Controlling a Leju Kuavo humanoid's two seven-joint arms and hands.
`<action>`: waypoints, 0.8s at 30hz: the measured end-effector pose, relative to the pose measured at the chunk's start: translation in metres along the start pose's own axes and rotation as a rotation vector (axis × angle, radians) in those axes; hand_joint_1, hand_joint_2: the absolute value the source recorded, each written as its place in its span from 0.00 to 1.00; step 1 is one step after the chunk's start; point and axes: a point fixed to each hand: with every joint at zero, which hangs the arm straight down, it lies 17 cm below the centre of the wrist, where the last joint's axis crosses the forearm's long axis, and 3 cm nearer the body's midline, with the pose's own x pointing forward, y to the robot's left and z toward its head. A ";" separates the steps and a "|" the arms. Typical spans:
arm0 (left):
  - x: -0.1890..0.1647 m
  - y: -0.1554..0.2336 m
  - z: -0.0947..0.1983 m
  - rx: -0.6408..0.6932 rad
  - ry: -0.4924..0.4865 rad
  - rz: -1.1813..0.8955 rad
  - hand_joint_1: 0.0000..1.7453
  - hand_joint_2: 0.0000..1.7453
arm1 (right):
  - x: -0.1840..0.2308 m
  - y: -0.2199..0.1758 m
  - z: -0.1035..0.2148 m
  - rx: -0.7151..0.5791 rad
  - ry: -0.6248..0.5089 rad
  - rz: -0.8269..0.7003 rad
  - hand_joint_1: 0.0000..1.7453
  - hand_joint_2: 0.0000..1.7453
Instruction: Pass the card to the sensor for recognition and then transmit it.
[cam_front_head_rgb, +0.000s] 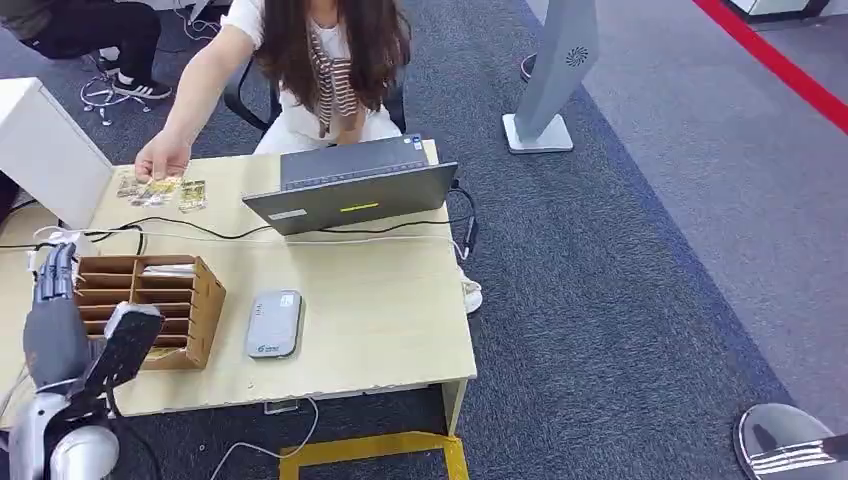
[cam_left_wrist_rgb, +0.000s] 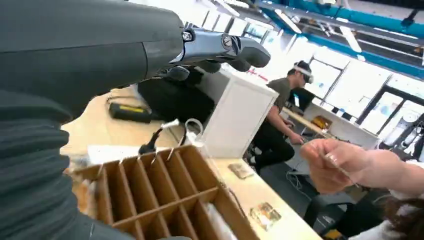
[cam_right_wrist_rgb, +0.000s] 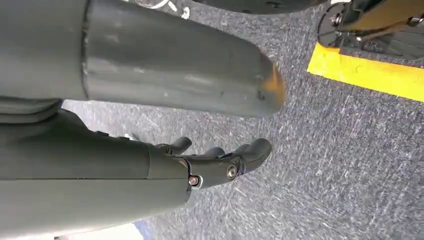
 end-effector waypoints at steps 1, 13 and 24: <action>0.002 0.002 -0.007 0.003 -0.007 -0.025 0.00 1.00 | 0.000 0.000 0.000 -0.001 0.001 0.009 0.00 0.00; 0.018 0.033 -0.083 0.069 -0.068 -0.373 0.00 1.00 | 0.001 0.001 0.000 -0.008 0.000 0.112 0.00 0.00; 0.024 0.067 -0.133 0.150 -0.091 -0.670 0.00 1.00 | 0.003 -0.001 0.000 -0.020 -0.008 0.222 0.00 0.00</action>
